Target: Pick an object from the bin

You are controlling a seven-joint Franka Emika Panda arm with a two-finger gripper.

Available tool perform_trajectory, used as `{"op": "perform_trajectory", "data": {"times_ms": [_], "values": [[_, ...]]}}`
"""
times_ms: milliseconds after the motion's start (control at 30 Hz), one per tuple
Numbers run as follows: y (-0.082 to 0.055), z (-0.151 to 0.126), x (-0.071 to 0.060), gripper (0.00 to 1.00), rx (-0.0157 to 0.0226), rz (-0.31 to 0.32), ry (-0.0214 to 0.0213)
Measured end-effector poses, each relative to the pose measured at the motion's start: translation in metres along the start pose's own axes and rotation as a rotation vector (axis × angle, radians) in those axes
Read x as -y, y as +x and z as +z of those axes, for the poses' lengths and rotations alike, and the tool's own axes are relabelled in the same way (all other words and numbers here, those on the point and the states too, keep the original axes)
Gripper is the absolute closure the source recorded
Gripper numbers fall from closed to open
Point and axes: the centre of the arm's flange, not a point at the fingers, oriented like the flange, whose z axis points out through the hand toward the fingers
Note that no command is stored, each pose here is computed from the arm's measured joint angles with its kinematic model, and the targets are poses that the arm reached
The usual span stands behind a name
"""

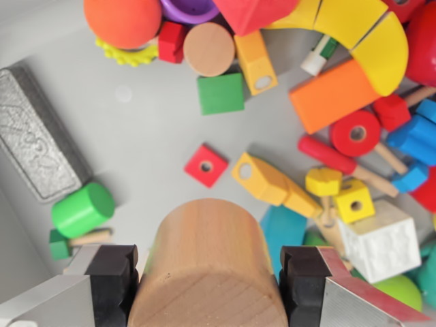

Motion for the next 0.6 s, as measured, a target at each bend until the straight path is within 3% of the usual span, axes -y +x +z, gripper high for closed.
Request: {"op": "perform_trajectory", "data": {"times_ms": [600], "values": [[0.0,-0.047,0.001,1.0,0.0012,0.001,-0.001]]}}
